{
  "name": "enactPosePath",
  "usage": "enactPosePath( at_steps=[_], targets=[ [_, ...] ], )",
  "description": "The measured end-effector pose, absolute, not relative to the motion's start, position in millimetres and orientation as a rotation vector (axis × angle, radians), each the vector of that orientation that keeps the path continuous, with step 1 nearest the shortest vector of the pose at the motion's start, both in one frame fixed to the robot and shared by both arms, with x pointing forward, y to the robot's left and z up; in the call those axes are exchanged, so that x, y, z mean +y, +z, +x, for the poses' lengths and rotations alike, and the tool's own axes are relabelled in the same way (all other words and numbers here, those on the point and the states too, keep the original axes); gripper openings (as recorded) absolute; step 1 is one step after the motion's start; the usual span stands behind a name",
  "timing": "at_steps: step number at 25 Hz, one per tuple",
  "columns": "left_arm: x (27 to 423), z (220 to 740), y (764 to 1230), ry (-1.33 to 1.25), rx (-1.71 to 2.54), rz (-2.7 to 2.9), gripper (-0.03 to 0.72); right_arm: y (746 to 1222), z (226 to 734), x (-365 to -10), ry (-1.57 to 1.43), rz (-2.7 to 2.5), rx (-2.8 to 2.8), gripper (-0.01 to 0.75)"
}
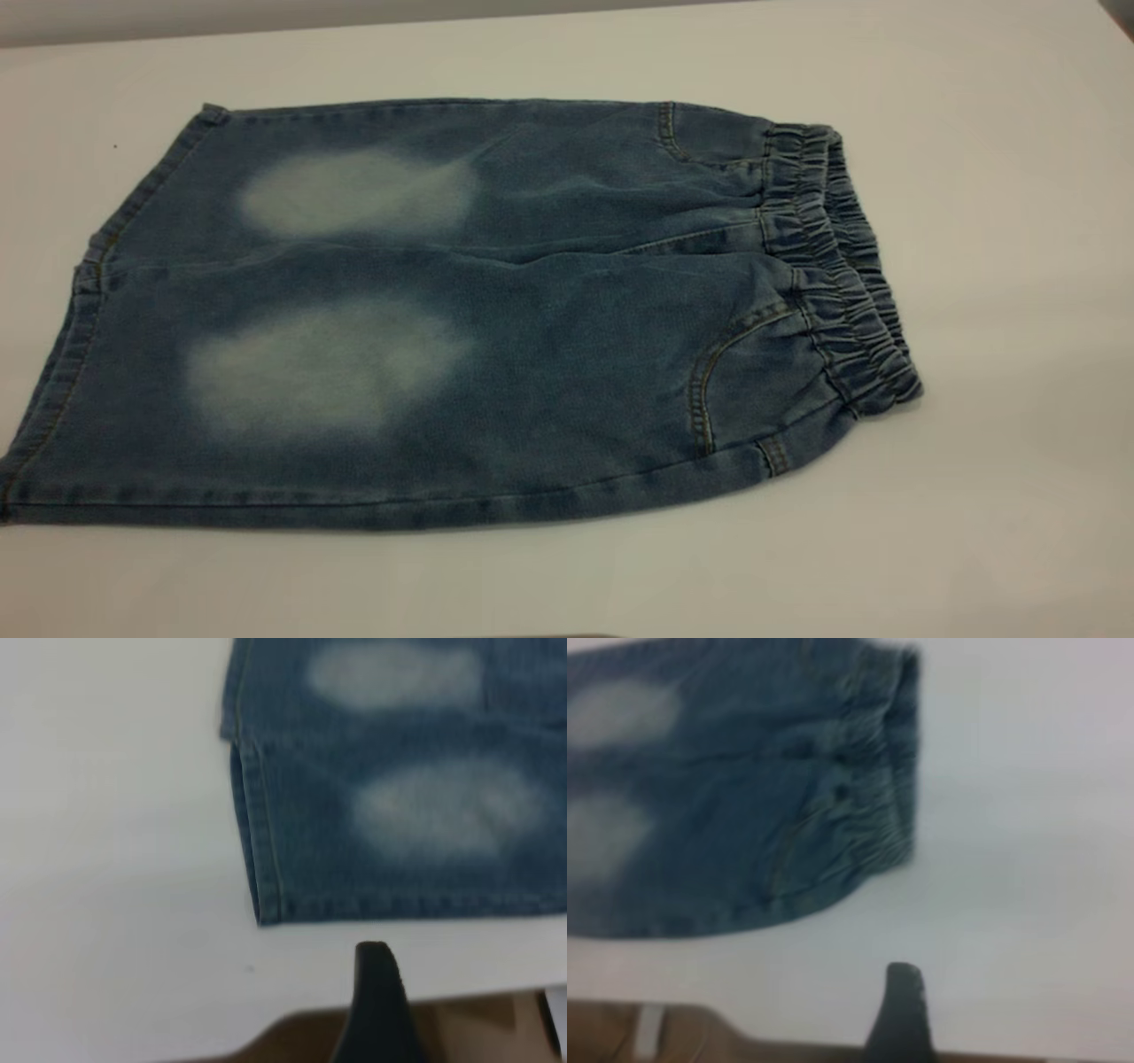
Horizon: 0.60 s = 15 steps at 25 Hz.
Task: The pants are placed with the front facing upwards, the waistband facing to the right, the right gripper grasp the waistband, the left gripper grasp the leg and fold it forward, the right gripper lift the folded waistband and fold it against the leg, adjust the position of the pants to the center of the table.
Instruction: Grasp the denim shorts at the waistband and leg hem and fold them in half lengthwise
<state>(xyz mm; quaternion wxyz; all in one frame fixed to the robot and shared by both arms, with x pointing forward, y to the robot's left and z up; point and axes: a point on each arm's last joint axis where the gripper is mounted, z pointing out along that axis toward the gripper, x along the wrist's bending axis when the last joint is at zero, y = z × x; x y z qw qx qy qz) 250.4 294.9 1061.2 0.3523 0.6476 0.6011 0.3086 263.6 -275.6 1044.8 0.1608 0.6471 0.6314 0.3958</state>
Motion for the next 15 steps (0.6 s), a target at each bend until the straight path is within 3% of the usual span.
enactPosePath(
  at_steps=[5,15],
  targets=[
    [292,300,1065,0.716,1.552,1.897,0.501,1041,309,-266,1.073,1.907,1.957,0.615],
    [278,399,1050,0.536,1.430,2.035,0.532,983,398,-247,1.001,2.233,2.083,0.608]
  ],
)
